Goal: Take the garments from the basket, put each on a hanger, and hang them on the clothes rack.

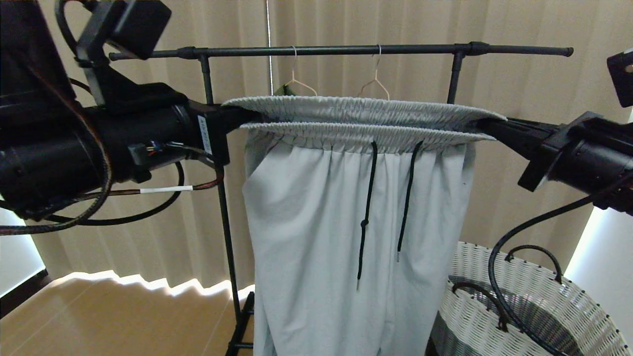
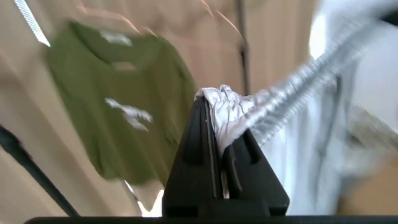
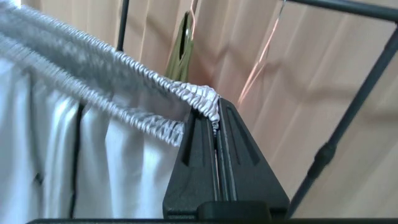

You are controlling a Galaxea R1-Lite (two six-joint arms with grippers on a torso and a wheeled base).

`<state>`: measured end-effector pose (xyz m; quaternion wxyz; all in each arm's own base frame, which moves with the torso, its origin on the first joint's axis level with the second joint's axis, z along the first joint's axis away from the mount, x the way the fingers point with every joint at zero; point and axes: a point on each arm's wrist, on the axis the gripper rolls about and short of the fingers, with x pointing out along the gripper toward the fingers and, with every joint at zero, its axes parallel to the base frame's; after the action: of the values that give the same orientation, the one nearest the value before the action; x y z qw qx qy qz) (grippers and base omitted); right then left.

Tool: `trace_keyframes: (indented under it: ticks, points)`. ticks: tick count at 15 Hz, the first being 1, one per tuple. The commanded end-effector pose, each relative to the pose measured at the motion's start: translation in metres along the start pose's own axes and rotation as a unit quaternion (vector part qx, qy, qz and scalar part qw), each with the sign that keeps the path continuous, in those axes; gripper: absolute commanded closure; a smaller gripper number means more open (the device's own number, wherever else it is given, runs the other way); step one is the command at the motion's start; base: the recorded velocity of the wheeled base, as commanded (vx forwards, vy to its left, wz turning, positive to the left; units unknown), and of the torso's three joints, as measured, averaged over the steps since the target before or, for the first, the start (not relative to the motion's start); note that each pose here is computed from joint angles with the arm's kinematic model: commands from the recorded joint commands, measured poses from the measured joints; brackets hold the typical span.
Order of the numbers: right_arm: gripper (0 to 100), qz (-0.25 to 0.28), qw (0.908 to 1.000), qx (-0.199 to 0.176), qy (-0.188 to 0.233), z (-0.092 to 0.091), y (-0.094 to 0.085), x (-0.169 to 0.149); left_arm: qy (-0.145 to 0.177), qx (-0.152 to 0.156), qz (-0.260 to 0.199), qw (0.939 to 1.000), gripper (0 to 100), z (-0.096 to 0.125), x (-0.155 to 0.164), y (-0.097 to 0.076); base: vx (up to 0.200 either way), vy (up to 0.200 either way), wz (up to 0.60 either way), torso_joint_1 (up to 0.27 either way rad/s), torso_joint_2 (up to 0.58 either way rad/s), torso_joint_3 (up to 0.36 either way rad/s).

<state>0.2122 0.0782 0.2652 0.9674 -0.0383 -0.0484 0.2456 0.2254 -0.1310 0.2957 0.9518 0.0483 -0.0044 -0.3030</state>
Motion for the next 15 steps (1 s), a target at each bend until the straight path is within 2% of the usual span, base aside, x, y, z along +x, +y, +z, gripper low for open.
trace_keyframes:
  ticks: [1,6,8,15]
  points:
    - [100,0.0,0.9999,-0.003,-0.012,0.005,0.001,-0.01,0.018,-0.002,-0.008,0.9998,100,-0.009,0.011,-0.004,0.0,0.0,0.0,0.0,0.0,0.0]
    - [100,0.002,1.0,0.0,0.002,-0.002,0.002,-0.007,0.032,0.001,-0.008,0.9995,100,-0.017,0.01,-0.006,0.0,0.0,0.0,0.0,0.0,0.0]
    - [100,0.004,0.9998,0.002,0.018,-0.01,0.002,-0.005,0.043,0.0,-0.01,0.999,100,-0.025,0.009,-0.006,0.0,0.0,0.0,0.0,0.0,0.0]
    - [100,0.006,0.9994,0.004,0.033,-0.018,0.003,-0.002,0.055,0.007,-0.009,0.9984,100,-0.032,0.009,-0.006,0.0,0.0,0.0,0.0,0.0,0.0]
